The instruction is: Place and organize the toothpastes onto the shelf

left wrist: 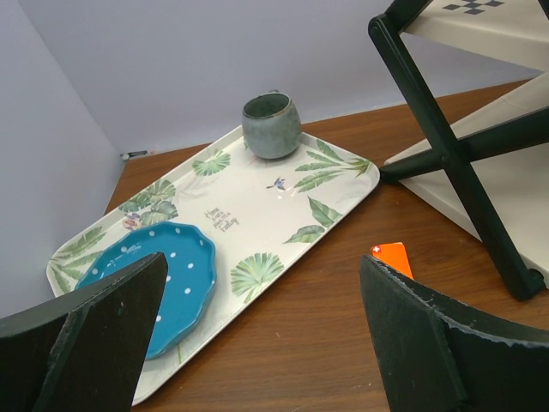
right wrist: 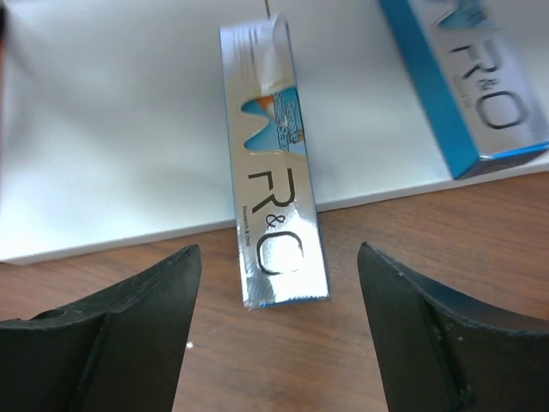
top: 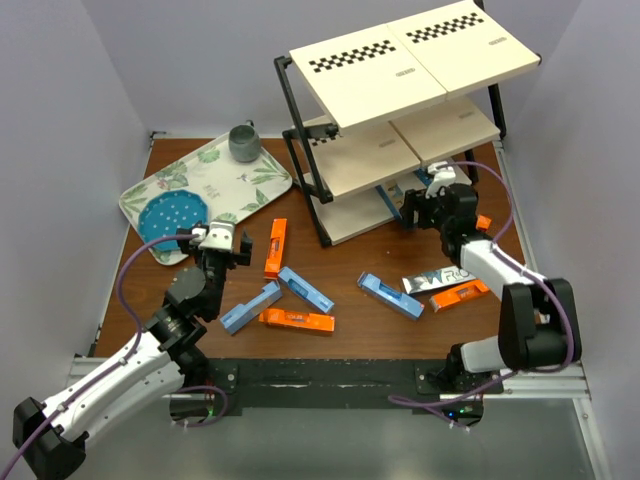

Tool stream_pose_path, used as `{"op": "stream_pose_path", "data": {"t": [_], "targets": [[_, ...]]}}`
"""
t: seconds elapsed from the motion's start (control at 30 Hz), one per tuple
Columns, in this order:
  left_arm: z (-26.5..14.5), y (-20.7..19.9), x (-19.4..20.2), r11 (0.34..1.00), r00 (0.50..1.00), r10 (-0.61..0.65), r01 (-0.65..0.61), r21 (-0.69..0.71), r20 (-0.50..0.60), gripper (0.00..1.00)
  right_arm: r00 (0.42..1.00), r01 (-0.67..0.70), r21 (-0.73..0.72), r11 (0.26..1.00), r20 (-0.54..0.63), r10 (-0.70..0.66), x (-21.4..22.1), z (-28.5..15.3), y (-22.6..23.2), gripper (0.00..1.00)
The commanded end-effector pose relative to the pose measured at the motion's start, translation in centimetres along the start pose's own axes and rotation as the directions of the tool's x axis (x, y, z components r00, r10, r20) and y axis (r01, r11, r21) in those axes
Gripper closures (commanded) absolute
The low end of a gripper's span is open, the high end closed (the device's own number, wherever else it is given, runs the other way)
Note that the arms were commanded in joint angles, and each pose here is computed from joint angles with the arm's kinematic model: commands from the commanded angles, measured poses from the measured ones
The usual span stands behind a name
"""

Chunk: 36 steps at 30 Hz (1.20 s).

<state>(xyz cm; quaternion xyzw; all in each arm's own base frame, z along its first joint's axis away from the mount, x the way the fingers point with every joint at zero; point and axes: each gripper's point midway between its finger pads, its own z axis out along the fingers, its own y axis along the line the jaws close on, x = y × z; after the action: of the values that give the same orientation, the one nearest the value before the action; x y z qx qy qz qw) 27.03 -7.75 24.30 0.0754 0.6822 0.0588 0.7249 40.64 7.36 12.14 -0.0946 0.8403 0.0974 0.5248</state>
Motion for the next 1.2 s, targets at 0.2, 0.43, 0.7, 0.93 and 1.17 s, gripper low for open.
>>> {"op": "stream_pose_path", "data": {"t": [0.2,0.43,0.7,0.93,1.17], "targets": [[0.1,-0.1,-1.3,0.999,0.998,-0.051,0.051,0.008,0.038,0.01,0.818,-0.575,0.154,0.804,0.149,0.556,0.8,-3.9,-1.4,0.12],[0.1,-0.1,-1.3,0.999,0.998,-0.051,0.050,0.011,0.038,0.01,0.629,-0.777,0.120,0.618,0.193,0.753,1.9,-2.9,-0.9,0.15],[0.1,0.0,-1.1,0.999,0.999,-0.043,0.043,0.003,0.033,0.01,0.538,-0.843,0.146,0.518,0.196,0.820,2.7,-0.6,-1.4,0.22],[0.2,0.2,-1.1,0.999,0.999,-0.038,0.039,-0.008,0.032,0.01,0.536,-0.844,0.151,0.515,0.187,0.824,2.5,1.5,-1.5,0.28],[0.2,0.2,-1.0,0.999,0.999,-0.032,0.033,-0.013,0.031,0.01,0.556,-0.831,0.120,0.543,0.189,0.809,0.4,3.5,-1.7,0.36]]}}
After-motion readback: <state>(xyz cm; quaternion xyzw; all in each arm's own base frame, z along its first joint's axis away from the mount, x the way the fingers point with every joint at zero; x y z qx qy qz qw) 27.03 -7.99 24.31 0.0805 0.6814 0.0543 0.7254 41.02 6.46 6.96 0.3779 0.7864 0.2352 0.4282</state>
